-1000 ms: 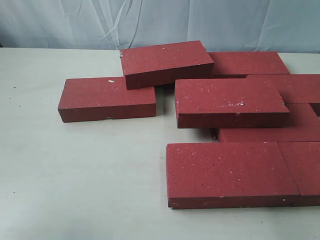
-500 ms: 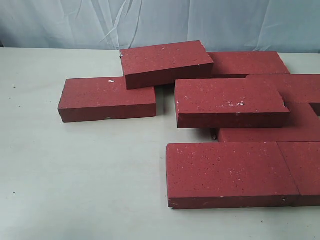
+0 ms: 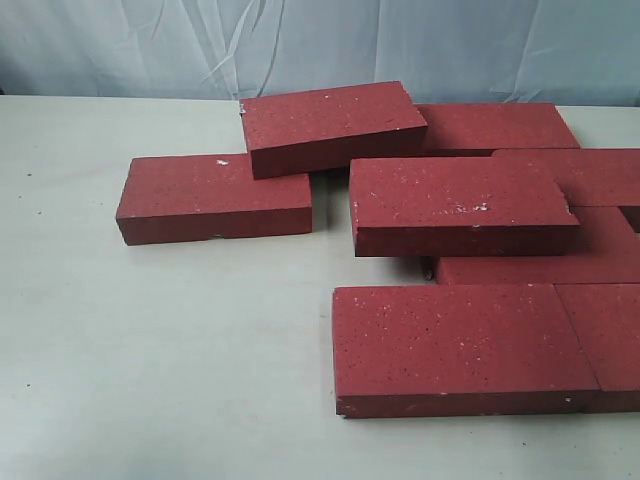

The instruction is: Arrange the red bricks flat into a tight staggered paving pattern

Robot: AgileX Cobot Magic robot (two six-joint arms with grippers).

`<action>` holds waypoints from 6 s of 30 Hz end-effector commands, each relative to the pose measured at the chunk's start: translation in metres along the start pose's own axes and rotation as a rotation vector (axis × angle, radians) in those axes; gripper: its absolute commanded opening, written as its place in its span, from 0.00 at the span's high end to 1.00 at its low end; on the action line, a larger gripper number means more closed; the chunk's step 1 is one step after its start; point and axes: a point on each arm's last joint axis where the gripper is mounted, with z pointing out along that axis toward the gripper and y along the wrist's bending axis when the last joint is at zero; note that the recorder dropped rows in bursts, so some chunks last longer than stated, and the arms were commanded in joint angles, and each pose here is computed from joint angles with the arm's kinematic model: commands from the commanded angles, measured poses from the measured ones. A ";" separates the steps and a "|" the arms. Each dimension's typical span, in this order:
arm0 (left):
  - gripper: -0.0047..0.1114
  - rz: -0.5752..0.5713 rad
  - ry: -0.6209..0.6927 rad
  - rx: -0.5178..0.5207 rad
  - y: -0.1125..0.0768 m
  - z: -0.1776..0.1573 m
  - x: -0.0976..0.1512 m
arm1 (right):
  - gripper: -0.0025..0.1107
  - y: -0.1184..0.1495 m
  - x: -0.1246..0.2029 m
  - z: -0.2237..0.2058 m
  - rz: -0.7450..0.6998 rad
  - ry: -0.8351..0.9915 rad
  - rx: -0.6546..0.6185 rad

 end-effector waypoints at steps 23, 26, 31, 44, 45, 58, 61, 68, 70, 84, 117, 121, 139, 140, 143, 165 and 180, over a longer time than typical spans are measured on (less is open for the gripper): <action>0.96 -0.004 -0.003 -0.004 0.000 0.000 0.001 | 0.99 0.000 -0.075 0.082 0.007 0.302 0.012; 0.96 -0.004 -0.003 -0.004 0.000 0.000 0.001 | 0.99 0.000 -0.074 0.095 0.002 0.340 0.012; 0.96 -0.004 -0.003 -0.004 0.000 0.000 0.001 | 0.99 0.000 -0.068 0.114 0.002 0.449 0.016; 0.96 -0.004 -0.003 -0.004 0.000 0.000 0.001 | 0.99 0.000 -0.049 0.142 0.001 0.532 0.016; 0.96 -0.004 -0.003 -0.004 0.000 0.000 0.001 | 0.99 0.000 -0.049 0.142 0.001 0.532 0.016; 0.96 -0.004 -0.003 -0.004 0.000 0.000 0.001 | 0.99 0.001 -0.049 0.143 0.024 0.535 0.009; 0.96 -0.004 -0.003 -0.004 0.000 0.000 0.001 | 0.99 0.002 -0.048 0.144 0.037 0.539 0.006; 0.96 -0.004 -0.003 -0.004 0.000 0.000 0.001 | 0.99 0.002 -0.029 0.162 0.037 0.622 0.008; 0.96 -0.004 -0.003 -0.004 0.000 0.000 0.001 | 0.99 0.002 -0.023 0.167 0.040 0.649 0.008; 0.96 0.033 -0.002 -0.013 0.001 0.000 0.001 | 0.99 0.003 -0.014 0.174 0.057 0.679 0.006; 0.96 0.035 -0.369 -0.027 0.002 -0.006 -0.032 | 0.99 0.005 -0.016 0.176 0.109 0.656 -0.005; 0.96 0.035 -0.399 -0.028 0.002 -0.007 -0.034 | 0.99 0.005 -0.016 0.176 0.109 0.656 -0.005; 0.96 0.092 -0.482 -0.038 0.001 -0.019 -0.066 | 0.99 0.005 -0.016 0.176 0.118 0.659 -0.007; 0.96 0.127 -0.505 -0.043 0.001 -0.022 -0.081 | 0.99 0.005 -0.016 0.176 0.118 0.659 -0.007; 0.96 0.129 -0.582 -0.044 0.001 -0.026 -0.100 | 0.99 0.005 -0.016 0.176 0.118 0.659 -0.007; 0.96 0.056 -0.569 -0.004 0.001 0.032 -0.144 | 0.99 0.006 -0.016 0.176 0.127 0.657 -0.009; 0.96 -0.007 -0.412 0.038 -0.001 0.080 -0.127 | 0.99 0.006 -0.016 0.176 0.127 0.655 -0.009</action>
